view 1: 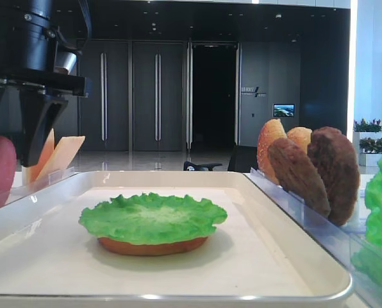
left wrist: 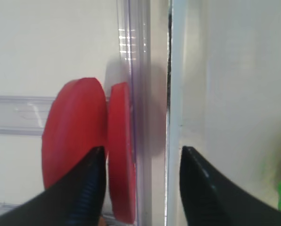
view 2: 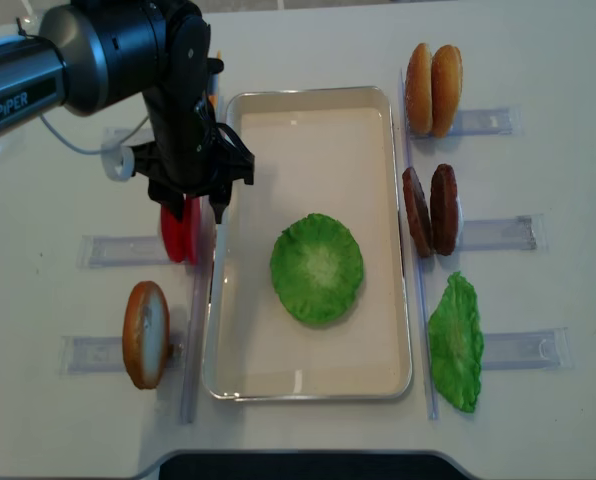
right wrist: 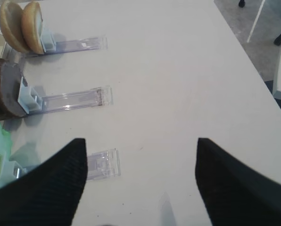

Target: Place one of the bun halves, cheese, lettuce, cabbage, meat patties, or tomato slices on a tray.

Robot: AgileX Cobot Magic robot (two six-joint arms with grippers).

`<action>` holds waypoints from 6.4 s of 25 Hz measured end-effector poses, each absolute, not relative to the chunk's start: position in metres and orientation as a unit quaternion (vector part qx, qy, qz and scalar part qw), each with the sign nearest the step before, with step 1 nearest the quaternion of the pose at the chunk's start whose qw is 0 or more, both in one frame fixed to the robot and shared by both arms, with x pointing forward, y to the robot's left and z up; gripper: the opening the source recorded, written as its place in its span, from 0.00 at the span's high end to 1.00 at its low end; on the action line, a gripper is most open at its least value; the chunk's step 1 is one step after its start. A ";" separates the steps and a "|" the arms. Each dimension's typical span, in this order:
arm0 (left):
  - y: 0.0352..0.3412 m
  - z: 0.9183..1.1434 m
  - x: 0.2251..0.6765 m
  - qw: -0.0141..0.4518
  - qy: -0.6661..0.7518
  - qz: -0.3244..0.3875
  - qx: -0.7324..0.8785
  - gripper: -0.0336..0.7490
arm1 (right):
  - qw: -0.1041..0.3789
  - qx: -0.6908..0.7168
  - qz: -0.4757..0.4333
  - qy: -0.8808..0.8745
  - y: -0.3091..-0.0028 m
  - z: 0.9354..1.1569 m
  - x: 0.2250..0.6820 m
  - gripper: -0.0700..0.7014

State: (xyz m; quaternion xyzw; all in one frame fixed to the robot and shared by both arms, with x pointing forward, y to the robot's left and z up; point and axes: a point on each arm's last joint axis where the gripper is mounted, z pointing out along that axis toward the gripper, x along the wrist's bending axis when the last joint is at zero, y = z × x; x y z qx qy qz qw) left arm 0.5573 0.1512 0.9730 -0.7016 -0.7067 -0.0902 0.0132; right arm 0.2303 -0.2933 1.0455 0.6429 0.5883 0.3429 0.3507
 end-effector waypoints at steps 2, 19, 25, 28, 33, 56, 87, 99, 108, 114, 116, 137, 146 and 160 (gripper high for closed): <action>0.153 0.973 0.557 0.021 -0.704 -0.095 -0.703 0.58 | 0.351 0.643 0.343 0.588 -0.293 1.045 0.230 0.27; 0.153 0.980 0.554 0.025 -0.698 -0.088 -0.710 0.88 | 0.351 0.643 0.343 0.588 -0.293 1.045 0.230 0.28; 0.150 1.028 0.538 -0.045 -0.683 -0.051 -0.728 0.88 | 0.351 0.643 0.343 0.588 -0.293 1.045 0.230 0.28; 0.153 1.053 0.524 -0.081 -0.677 -0.045 -0.730 0.88 | 0.351 0.643 0.343 0.588 -0.293 1.045 0.230 0.28; 0.155 1.072 0.490 -0.171 -0.649 0.005 -0.741 0.88 | 0.351 0.643 0.343 0.588 -0.293 1.045 0.230 0.28; 0.149 0.990 0.460 -0.370 -0.539 0.149 -0.741 0.88 | 0.351 0.643 0.343 0.588 -0.293 1.045 0.230 0.28; 0.138 0.926 0.489 -0.383 -0.547 0.222 -0.710 0.88 | 0.351 0.643 0.343 0.588 -0.293 1.045 0.230 0.28; 0.143 0.926 0.490 -0.383 -0.537 0.219 -0.719 0.88 | 0.351 0.643 0.343 0.588 -0.293 1.045 0.230 0.28; 0.146 0.923 0.494 -0.379 -0.545 0.191 -0.723 0.88 | 0.351 0.643 0.343 0.588 -0.293 1.045 0.230 0.28; 0.145 0.916 0.495 -0.371 -0.549 0.196 -0.723 0.88 | 0.351 0.643 0.343 0.588 -0.293 1.045 0.230 0.28; 0.145 0.914 0.495 -0.369 -0.551 0.199 -0.722 0.83 | 0.351 0.643 0.343 0.588 -0.293 1.045 0.230 0.28; 0.161 0.993 0.508 -0.305 -0.545 0.088 -0.776 0.13 | 0.351 0.643 0.343 0.588 -0.293 1.045 0.230 0.28; 0.215 1.043 0.524 -0.214 -0.592 0.014 -0.777 0.13 | 0.351 0.643 0.343 0.588 -0.293 1.045 0.230 0.28; 0.318 1.074 0.528 -0.032 -0.684 -0.098 -0.722 0.13 | 0.351 0.643 0.343 0.588 -0.293 1.045 0.230 0.28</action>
